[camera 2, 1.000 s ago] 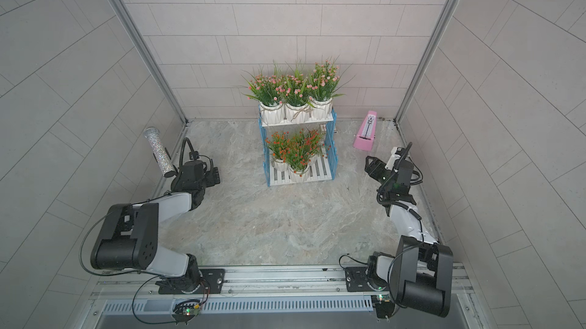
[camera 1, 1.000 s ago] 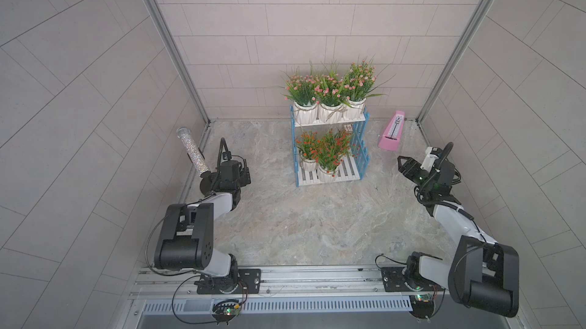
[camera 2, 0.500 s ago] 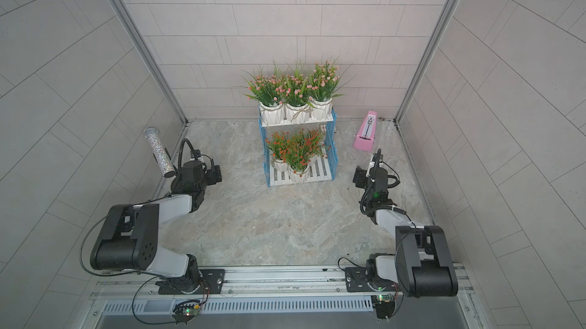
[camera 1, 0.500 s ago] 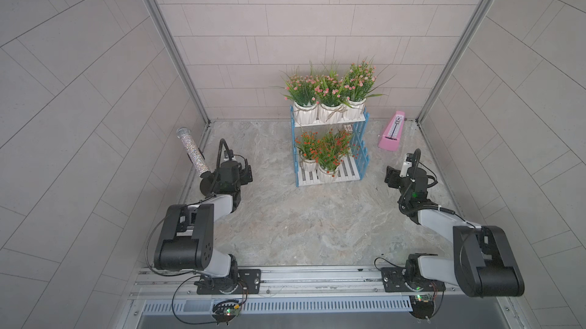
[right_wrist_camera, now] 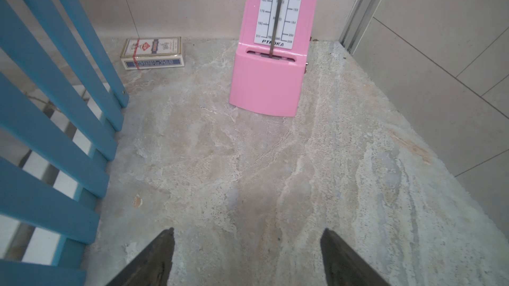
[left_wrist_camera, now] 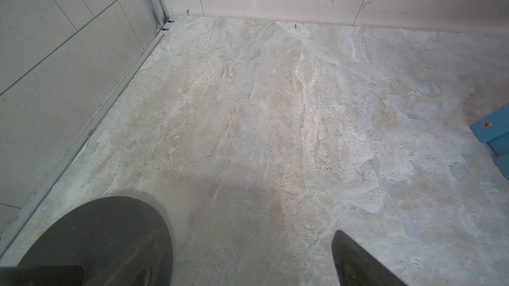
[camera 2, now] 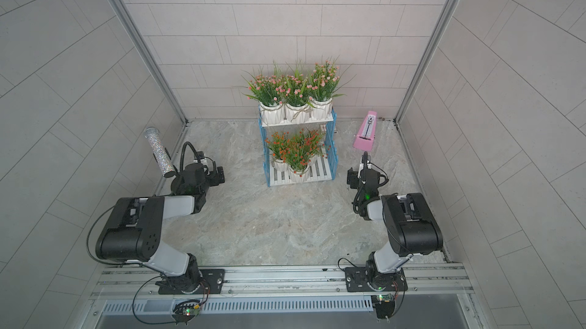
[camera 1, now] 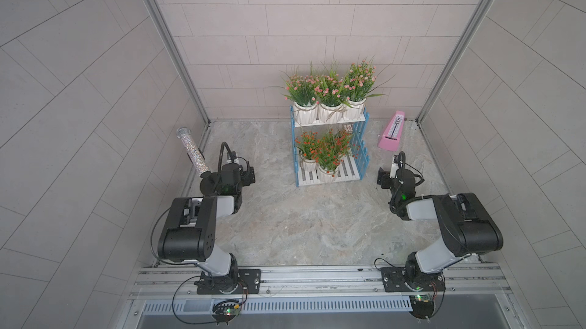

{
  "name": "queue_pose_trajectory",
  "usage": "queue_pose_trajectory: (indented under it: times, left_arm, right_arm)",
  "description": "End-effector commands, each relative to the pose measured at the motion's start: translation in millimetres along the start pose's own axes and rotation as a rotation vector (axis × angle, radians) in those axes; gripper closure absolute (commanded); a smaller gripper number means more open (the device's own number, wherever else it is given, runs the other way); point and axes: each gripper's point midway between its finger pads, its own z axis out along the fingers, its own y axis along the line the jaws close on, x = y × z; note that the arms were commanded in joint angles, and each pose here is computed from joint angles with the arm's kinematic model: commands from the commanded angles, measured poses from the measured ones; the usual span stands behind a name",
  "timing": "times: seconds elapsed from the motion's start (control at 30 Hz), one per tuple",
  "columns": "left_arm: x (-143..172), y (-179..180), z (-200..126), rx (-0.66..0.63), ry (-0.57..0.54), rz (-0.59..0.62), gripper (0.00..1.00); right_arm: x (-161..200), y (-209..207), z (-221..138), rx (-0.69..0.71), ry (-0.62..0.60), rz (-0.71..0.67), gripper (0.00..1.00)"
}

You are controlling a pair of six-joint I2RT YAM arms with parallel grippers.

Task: Place the baby's breath potted plants on the rack by color
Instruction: Reset both arms

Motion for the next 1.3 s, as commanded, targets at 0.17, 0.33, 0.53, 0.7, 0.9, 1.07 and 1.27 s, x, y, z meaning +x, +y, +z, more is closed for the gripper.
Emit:
queue_pose_trajectory:
  times: [0.17, 0.33, 0.53, 0.7, 0.9, 1.07, 1.27]
  left_arm:
    - [-6, -6, -3, 0.015, -0.096, 0.027, 0.0]
    - [-7, -7, -4, 0.007, -0.105, 0.033, 0.0]
    - [-7, -8, -4, -0.002, -0.106, 0.039, 0.0]
    - [-7, -9, -4, -0.005, -0.105, 0.042, 0.0]
    - [-7, -8, -4, -0.007, -0.104, 0.041, 0.0]
    - [-7, -8, -3, -0.009, -0.104, 0.041, 0.0]
    - [-7, -8, -3, -0.009, -0.104, 0.042, 0.0]
  right_arm:
    - [-7, 1, -1, -0.009, -0.046, -0.022, 0.05]
    - [-9, 3, -5, -0.009, -0.061, -0.033, 0.01]
    - [-8, 8, -7, -0.033, -0.078, -0.045, 0.01]
    - [-8, 6, -7, -0.027, -0.079, -0.041, 0.01]
    - [-7, 7, -7, -0.028, -0.077, -0.042, 0.01]
    - [-8, 7, -7, -0.031, -0.077, -0.043, 0.01]
    - [-7, 10, -4, -0.049, -0.061, -0.052, 0.01]
